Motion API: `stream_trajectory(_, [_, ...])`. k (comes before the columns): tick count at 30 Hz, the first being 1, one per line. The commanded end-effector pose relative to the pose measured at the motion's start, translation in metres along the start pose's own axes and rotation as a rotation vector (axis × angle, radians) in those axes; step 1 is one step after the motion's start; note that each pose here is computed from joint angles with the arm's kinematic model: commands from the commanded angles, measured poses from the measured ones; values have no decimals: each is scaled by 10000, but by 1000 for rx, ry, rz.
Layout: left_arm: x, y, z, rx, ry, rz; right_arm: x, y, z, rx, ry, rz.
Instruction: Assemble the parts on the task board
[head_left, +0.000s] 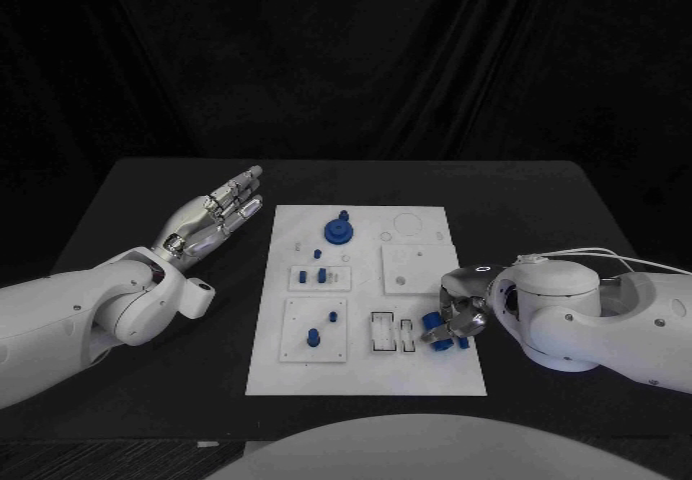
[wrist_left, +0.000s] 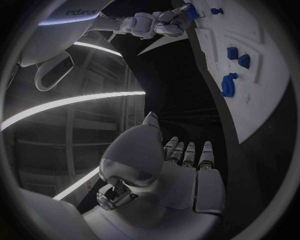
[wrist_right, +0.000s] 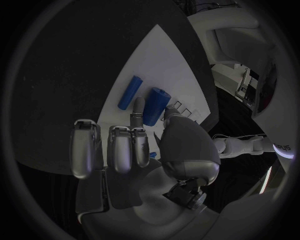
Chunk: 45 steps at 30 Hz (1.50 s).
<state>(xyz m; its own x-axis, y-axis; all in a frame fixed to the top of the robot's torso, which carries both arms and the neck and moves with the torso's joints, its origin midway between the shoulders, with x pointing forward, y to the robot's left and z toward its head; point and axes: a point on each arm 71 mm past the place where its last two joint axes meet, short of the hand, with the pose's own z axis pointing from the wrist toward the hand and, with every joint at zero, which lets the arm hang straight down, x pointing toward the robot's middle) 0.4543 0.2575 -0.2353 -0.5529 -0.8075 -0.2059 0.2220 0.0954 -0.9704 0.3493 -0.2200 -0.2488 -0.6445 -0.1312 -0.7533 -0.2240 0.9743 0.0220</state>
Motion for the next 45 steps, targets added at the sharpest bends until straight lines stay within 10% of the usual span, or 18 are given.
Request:
stream_trajectory(1, [18,-49,0,74,17,-13,11,-11,13,27,-8,-1])
stream_trajectory(29, [28,-24,-6,60,32,-28,34,-19,64,3,8,195])
stream_trajectory(45, [26,-13,-8,45,33,-28,-74,10,-93,-27,110,643])
